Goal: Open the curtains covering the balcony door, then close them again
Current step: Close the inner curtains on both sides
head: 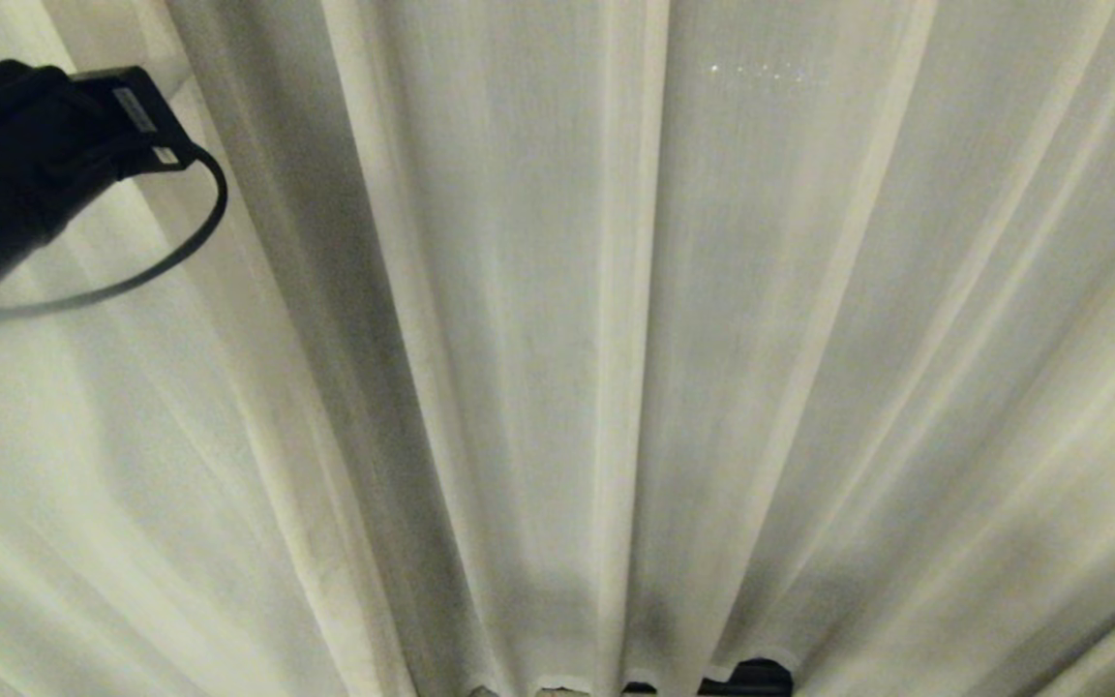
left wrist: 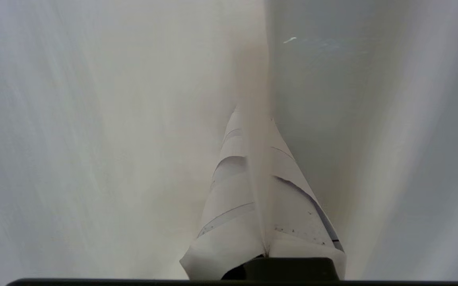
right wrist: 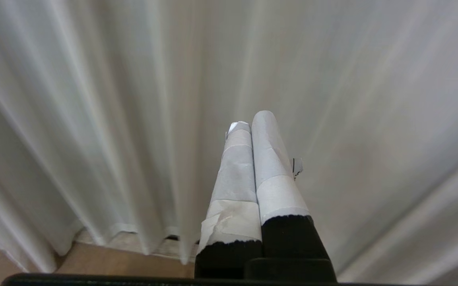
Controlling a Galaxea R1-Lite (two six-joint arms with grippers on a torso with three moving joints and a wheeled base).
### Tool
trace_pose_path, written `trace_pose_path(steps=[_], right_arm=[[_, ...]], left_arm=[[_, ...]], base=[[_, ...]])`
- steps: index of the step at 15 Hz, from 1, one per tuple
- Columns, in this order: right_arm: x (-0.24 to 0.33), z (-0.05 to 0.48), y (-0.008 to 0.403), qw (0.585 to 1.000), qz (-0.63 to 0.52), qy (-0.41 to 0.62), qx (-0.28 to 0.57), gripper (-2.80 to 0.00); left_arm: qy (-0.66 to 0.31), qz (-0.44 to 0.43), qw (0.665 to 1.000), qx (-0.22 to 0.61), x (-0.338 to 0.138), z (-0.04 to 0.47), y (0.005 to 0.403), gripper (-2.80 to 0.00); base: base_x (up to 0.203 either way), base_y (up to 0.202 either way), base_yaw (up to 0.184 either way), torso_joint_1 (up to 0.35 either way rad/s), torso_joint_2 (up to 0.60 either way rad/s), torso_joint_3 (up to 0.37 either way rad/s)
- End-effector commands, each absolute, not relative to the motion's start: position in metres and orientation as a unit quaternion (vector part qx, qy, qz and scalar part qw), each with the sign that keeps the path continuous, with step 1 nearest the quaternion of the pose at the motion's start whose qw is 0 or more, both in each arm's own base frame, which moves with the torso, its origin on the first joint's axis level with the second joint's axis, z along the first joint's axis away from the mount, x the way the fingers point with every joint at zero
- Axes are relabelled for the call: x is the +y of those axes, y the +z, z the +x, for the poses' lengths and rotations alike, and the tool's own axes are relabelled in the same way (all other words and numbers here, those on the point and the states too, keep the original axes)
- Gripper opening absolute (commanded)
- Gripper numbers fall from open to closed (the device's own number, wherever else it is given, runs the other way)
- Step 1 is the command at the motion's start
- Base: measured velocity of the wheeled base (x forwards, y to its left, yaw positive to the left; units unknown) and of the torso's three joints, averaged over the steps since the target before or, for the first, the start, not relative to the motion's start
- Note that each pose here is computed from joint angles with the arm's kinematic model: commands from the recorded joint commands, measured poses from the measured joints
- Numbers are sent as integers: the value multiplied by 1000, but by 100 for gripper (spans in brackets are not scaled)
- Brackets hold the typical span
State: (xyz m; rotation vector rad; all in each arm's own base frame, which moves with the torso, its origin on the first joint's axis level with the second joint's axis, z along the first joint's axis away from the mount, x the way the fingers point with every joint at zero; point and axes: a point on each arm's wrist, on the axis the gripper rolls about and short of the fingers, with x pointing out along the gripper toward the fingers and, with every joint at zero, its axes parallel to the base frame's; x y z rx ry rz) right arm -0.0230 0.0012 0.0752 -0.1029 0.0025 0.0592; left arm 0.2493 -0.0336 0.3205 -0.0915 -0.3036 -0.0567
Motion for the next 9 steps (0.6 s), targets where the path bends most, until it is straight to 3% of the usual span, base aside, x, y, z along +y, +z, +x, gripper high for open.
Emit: trace_pose_path(steps=[1, 5, 9], right_arm=[[1, -23, 75, 998, -52, 30, 2, -280], [1, -23, 75, 998, -52, 31, 2, -280], [1, -23, 75, 998, -52, 30, 2, -280]], left_arm=[[-29, -47, 986, -155, -34, 246, 321, -280], [-22, -48, 986, -156, -33, 245, 322, -280], [-25, -47, 987, -152, -33, 242, 319, -280]], base=[[0, -196, 2, 9, 2, -1], [0, -158, 0, 0, 3, 3], [0, 0, 0, 0, 0, 0]])
